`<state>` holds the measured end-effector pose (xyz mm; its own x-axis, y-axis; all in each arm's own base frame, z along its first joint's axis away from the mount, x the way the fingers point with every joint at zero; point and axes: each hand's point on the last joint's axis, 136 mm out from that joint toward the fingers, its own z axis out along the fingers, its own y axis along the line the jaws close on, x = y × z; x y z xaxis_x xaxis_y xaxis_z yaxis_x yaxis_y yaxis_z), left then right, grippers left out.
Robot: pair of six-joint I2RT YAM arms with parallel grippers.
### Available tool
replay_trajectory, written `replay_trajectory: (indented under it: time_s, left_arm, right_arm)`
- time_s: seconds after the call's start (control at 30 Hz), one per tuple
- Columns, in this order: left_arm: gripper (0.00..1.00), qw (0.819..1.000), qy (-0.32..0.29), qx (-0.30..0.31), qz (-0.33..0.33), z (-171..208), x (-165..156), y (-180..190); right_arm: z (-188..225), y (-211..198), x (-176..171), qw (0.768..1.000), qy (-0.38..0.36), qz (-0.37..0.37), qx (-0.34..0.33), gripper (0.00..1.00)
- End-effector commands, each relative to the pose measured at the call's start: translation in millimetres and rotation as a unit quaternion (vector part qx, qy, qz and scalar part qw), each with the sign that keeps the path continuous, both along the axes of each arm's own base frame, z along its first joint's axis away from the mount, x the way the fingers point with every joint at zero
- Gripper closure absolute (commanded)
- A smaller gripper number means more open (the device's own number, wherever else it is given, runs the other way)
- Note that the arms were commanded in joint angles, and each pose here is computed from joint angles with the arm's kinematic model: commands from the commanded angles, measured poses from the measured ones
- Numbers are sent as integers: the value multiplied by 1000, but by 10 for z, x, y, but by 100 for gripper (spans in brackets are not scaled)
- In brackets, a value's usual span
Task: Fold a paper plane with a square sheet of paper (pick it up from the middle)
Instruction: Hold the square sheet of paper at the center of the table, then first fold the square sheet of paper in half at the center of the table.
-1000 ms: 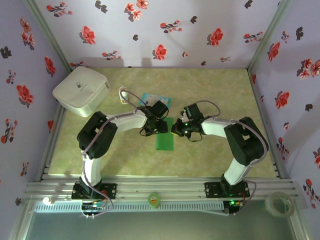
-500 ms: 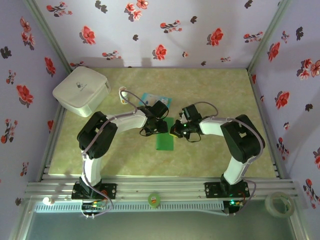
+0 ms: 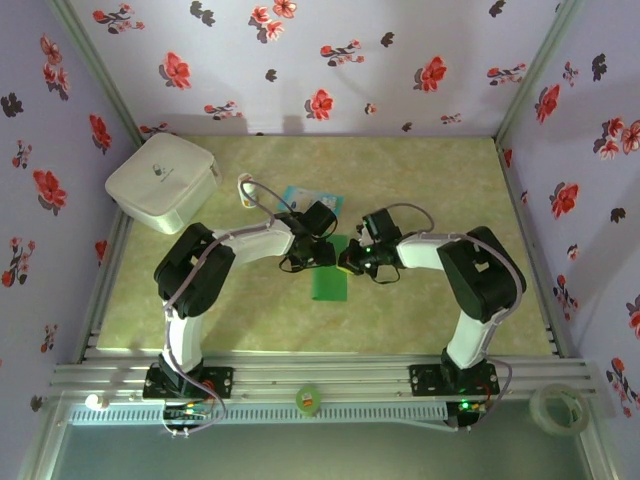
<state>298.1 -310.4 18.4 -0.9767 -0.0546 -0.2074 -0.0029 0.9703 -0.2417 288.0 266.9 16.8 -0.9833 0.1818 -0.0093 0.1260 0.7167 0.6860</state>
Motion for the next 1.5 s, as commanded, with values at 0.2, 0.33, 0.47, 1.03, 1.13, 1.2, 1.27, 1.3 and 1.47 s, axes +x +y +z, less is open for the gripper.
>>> replay_trajectory:
  time_s: [0.2, 0.33, 0.47, 1.03, 1.13, 1.2, 1.27, 1.3, 1.47]
  left_arm:
    - [34, 1000, 4, 5, -3, -272, 3, -18]
    - [31, 999, -36, -35, 0, 158, 106, -91]
    - [33, 994, -77, -81, 11, 583, 190, -71]
    - [100, 957, -48, -286, -26, 575, 96, -526]
    - [100, 960, -39, -277, -29, 468, 60, -499]
    - [100, 963, -29, -267, -30, 370, 22, -469]
    - [100, 964, -25, -263, -30, 305, -10, -442]
    - [100, 964, -23, -262, -29, 279, -26, -429]
    - [100, 967, -20, -253, -34, 214, -71, -378]
  right_arm:
    - [-439, -424, -297, 987, 37, 52, -145, 100]
    - [-402, -470, -269, 983, 25, 81, -163, 100]
    - [-337, -457, -230, 980, 16, 111, -167, 100]
    - [-321, -505, -188, 978, 20, 115, -171, 100]
    - [-333, -509, -192, 979, 21, 110, -171, 100]
    - [-328, -506, -185, 979, 21, 110, -171, 100]
    - [-335, -509, -192, 979, 22, 110, -171, 100]
    - [-336, -509, -194, 979, 23, 109, -171, 100]
    - [-355, -527, -206, 979, 25, 106, -174, 100]
